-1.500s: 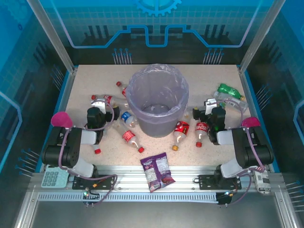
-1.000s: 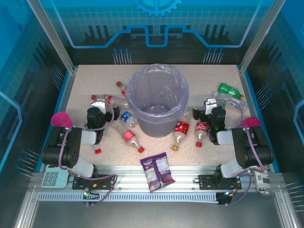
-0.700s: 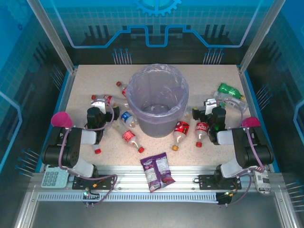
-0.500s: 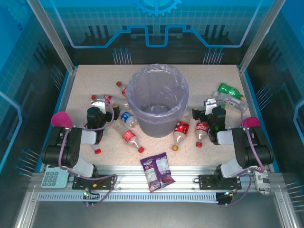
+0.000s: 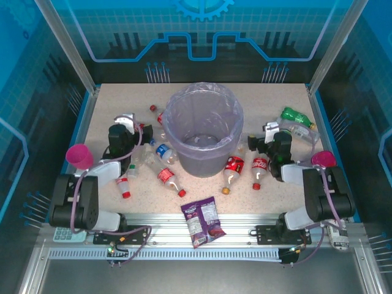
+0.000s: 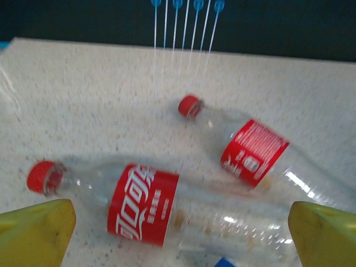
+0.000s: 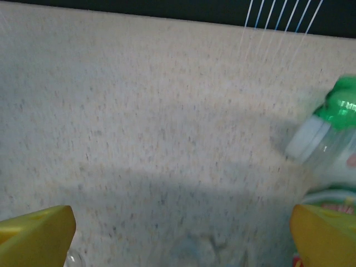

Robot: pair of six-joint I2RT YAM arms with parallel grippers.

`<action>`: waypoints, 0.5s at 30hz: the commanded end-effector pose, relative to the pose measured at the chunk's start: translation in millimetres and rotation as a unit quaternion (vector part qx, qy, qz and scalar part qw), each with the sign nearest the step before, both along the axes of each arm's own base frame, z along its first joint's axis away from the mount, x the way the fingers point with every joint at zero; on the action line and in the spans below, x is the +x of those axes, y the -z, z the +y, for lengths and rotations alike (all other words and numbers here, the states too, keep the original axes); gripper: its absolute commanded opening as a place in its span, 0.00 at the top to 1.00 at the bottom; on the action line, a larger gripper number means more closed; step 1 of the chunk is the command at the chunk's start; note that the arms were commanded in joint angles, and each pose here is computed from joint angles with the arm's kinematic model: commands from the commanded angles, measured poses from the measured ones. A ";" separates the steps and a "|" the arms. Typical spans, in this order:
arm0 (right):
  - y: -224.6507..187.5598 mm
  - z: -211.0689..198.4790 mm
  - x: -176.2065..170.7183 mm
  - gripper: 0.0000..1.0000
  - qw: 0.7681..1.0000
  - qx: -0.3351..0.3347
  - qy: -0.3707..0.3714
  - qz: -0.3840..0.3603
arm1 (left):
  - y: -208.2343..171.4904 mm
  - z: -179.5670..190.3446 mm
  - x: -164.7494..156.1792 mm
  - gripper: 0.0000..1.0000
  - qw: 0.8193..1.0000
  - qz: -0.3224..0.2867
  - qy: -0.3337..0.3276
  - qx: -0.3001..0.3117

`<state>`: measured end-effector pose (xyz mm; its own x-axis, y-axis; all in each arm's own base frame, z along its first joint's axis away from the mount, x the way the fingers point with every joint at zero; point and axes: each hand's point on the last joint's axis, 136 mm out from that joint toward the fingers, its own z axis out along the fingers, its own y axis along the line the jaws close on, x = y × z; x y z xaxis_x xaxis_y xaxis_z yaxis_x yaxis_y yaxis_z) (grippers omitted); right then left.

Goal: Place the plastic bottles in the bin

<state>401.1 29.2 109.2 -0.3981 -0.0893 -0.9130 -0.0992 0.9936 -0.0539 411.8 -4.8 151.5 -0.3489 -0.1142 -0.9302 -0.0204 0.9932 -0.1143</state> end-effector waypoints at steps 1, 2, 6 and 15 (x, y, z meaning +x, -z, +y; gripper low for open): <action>-48.8 -2.3 1.0 0.00 1.000 0.013 0.004 -0.005 | -36.6 4.8 -3.6 0.01 1.000 0.006 -0.019 -0.015; -61.5 -4.2 -0.9 0.00 1.000 0.017 0.014 0.003 | -45.1 6.1 -5.4 0.01 0.999 0.013 -0.027 -0.024; -79.9 -23.7 -24.9 0.00 0.989 0.038 0.091 0.109 | -94.7 0.4 -10.5 0.04 0.997 0.008 -0.036 -0.073; -60.3 -69.5 -72.9 0.01 0.936 0.029 0.191 0.294 | -204.7 -88.9 -32.9 0.17 0.984 0.019 0.114 -0.134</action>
<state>376.8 -24.6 229.8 -0.6280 0.1293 -0.7674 0.1897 0.9818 0.0101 399.3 -58.4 357.4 -0.2896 -0.2926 -0.9113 0.0946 0.9387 -0.3314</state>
